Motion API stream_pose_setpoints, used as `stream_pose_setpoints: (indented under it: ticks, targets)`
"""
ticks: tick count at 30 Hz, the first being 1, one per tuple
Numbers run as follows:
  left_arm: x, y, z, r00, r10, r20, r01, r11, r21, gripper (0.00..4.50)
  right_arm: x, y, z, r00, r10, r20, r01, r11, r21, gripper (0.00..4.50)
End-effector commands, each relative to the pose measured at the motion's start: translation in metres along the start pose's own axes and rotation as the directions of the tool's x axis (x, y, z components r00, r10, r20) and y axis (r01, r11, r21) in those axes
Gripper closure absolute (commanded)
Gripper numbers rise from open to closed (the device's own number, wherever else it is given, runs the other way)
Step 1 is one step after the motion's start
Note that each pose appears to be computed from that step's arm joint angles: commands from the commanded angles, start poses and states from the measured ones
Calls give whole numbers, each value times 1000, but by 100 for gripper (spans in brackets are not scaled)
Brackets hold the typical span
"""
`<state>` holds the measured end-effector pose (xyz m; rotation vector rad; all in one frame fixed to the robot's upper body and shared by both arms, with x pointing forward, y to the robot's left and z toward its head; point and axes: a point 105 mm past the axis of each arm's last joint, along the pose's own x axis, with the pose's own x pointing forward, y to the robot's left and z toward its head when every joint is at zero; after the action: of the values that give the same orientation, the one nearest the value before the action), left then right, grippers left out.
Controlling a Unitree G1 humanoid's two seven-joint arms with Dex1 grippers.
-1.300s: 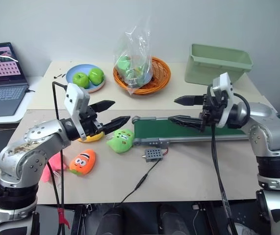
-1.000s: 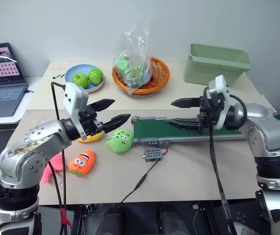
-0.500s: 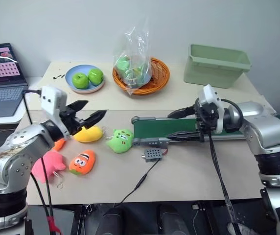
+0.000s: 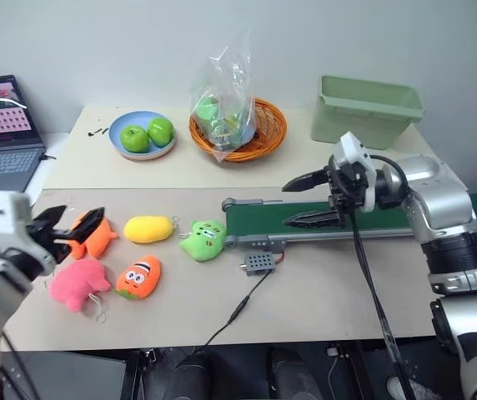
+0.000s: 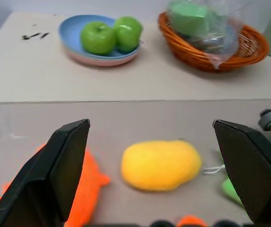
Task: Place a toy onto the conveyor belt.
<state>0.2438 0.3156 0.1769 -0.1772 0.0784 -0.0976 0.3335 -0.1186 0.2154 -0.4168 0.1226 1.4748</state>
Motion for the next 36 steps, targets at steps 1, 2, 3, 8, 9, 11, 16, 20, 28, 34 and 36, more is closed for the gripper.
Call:
stream_pose_setpoints:
  ticks: [1,2,3,8,9,11,16,20,28,34,36]
  targets:
    - [-31,30,-6,993,101,60,-84,969,-231,6,-1,-4,10,1000,6,9,-5,998,-56,0]
    - [-37,37,-9,990,129,63,-105,951,-292,6,0,-5,10,1000,7,8,-7,998,-56,0]
    - [-45,48,-12,983,178,53,-151,932,-330,6,0,-5,9,1000,10,7,-10,998,-57,0]
    - [-76,69,-49,961,276,-16,-236,787,-570,6,5,-9,12,1000,28,8,-28,997,-67,0]
    - [-78,69,-57,959,281,-38,-247,761,-600,6,5,-9,13,1000,30,7,-30,997,-69,0]
    - [-81,70,-65,954,294,-56,-262,729,-632,6,5,-10,13,999,32,6,-32,997,-71,0]
    - [-95,89,-102,911,384,-149,-372,612,-698,6,3,-12,13,1000,15,-11,-16,997,-74,0]
    - [-89,84,-110,922,355,-155,-351,596,-722,6,0,-11,15,1000,10,-13,-11,997,-76,0]
    - [-57,75,-119,942,302,-149,-307,587,-749,6,-7,-7,15,999,-25,-20,24,998,-50,0]
    - [-33,72,-124,951,267,-157,-289,582,-760,6,-12,-4,15,998,-48,-28,46,998,-45,0]
    - [-22,68,-125,957,245,-153,-272,584,-765,6,-13,-3,16,998,-56,-33,55,997,-45,0]
